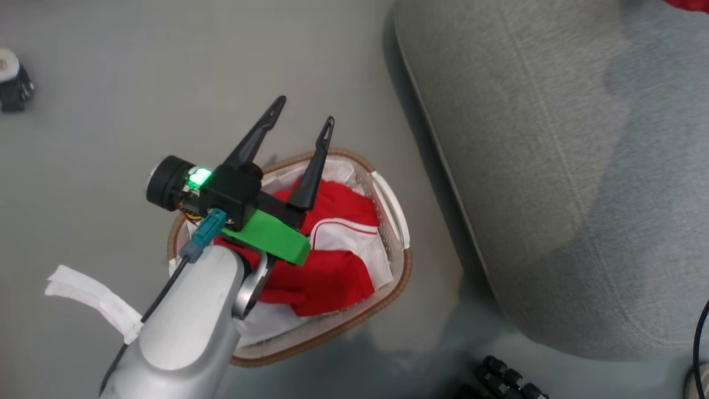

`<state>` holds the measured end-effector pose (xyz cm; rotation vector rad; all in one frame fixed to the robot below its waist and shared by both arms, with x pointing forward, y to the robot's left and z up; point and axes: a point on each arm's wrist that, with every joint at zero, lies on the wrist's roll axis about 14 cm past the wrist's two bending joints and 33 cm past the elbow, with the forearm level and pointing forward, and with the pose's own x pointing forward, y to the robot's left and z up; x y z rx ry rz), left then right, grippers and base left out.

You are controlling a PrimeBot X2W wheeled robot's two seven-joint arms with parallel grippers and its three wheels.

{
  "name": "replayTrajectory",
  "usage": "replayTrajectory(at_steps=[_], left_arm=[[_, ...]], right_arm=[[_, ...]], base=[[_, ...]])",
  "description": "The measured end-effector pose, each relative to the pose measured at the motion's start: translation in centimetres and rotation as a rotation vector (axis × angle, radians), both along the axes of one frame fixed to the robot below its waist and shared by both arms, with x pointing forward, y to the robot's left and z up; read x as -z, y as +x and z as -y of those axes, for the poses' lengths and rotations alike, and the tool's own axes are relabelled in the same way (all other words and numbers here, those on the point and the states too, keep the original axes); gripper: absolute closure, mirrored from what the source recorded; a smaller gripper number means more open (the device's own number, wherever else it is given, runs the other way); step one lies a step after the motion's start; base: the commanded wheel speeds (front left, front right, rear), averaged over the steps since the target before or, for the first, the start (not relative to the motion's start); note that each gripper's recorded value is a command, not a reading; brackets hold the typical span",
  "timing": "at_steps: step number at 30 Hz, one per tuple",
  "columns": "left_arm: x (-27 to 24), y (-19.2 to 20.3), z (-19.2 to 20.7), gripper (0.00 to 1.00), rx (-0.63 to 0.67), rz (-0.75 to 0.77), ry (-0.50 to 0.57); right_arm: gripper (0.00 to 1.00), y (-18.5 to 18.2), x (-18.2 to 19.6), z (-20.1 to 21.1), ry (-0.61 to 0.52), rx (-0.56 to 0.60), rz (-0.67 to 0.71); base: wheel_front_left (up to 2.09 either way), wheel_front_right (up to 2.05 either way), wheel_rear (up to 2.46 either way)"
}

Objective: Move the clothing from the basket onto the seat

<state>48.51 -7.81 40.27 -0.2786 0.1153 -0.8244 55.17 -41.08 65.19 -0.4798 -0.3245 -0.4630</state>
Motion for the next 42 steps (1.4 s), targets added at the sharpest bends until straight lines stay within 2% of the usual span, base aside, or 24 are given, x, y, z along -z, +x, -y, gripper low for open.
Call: replayTrajectory(at_steps=[6,10,15,18,19,28,42], left_arm=[[4.4,1.2,-1.5,0.00,-0.033,-0.054,0.033],[6.9,1.1,-2.0,0.00,-0.041,-0.100,0.044],[8.3,0.8,-2.2,0.00,-0.045,-0.131,0.049],[8.1,0.7,-2.1,0.00,-0.040,-0.128,0.052],[7.8,0.7,-2.0,0.00,-0.036,-0.124,0.050],[5.7,0.1,-1.6,0.00,-0.023,-0.103,0.036],[0.6,-1.1,-3.0,0.00,-0.087,-0.054,0.031]], right_arm=[[1.00,3.1,10.2,-0.6,0.064,-0.004,-0.206],[1.00,1.9,17.9,-0.5,0.145,0.028,-0.348],[1.00,0.1,22.8,-0.8,0.200,0.050,-0.436],[0.55,-0.8,23.5,-1.1,0.208,0.049,-0.458],[0.00,-1.1,23.5,-1.0,0.209,0.052,-0.462],[0.00,-4.5,23.6,-1.6,0.225,0.058,-0.491],[0.00,-10.6,22.3,-3.0,0.249,0.051,-0.519]], base=[[0.00,0.00,0.00],[0.00,0.00,0.00],[0.00,0.00,0.00],[0.00,0.00,0.00],[0.00,0.00,0.00],[0.00,0.00,0.00],[0.00,0.00,0.00]])
